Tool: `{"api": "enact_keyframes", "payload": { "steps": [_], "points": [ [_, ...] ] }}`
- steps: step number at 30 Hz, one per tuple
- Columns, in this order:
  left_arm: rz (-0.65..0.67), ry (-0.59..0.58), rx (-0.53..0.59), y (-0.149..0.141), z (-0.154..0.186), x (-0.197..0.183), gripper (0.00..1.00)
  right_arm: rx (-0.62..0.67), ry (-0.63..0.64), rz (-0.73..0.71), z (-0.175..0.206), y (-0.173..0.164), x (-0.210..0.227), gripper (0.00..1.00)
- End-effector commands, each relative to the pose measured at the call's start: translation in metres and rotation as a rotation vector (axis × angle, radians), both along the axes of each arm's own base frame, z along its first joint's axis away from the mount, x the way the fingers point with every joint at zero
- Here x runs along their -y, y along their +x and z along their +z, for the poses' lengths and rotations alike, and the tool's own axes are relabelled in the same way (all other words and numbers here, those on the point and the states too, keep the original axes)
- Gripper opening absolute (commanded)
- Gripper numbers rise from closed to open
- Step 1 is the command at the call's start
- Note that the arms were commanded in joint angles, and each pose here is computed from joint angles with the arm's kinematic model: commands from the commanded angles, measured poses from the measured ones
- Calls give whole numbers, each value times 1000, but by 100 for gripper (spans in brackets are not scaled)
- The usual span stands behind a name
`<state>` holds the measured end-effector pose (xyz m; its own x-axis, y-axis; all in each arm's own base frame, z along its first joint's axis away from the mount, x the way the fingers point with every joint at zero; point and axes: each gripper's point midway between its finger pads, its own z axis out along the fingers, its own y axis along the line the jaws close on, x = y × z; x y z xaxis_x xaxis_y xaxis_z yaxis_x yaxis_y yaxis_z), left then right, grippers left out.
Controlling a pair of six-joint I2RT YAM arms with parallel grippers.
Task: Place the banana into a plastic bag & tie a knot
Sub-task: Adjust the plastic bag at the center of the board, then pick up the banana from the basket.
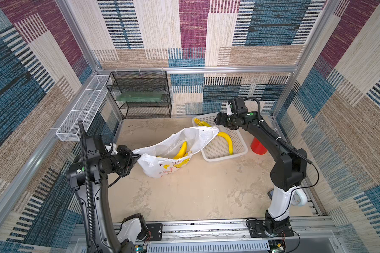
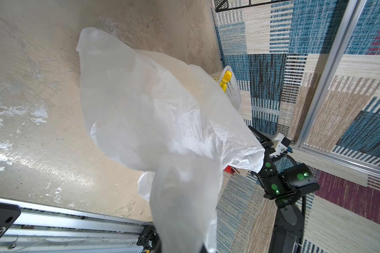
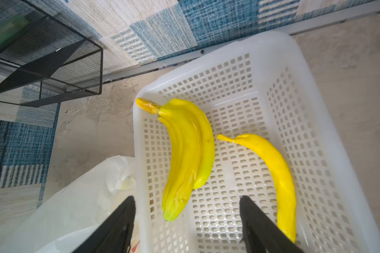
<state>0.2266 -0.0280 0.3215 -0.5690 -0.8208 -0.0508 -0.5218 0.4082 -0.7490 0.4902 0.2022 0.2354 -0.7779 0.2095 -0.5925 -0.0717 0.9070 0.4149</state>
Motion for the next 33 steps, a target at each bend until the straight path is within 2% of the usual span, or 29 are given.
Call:
{"api": "enact_keyframes", "payload": {
  "steps": [1, 4, 10, 13, 17, 18, 20, 27, 30, 33],
  "points": [
    [-5, 44, 8, 2, 0, -5, 0, 67, 19, 46, 12, 4, -14, 78],
    [29, 121, 11, 6, 3, -19, 0, 65, -47, 70, -7, 18, -17, 78],
    [93, 142, -18, 20, 4, -33, 0, 236, -319, 257, -41, 69, -60, 76],
    [107, 156, -24, 22, 3, -38, 0, 298, -330, 277, -45, 94, -71, 74],
    [115, 176, -25, 23, 4, -41, 0, 438, -392, 394, -44, 103, -105, 76],
    [116, 172, -26, 24, 4, -41, 0, 445, -412, 384, -48, 108, -107, 76],
    [120, 164, -28, 24, 4, -41, 0, 415, -436, 346, -64, 116, -104, 77],
    [110, 156, -37, 26, 1, -39, 0, 351, -411, 348, -96, 117, -113, 73],
    [101, 144, -44, 27, -1, -38, 0, 364, -401, 317, -98, 126, -110, 69],
    [99, 147, -42, 26, -1, -38, 0, 385, -361, 311, -92, 133, -110, 61]
  ]
}}
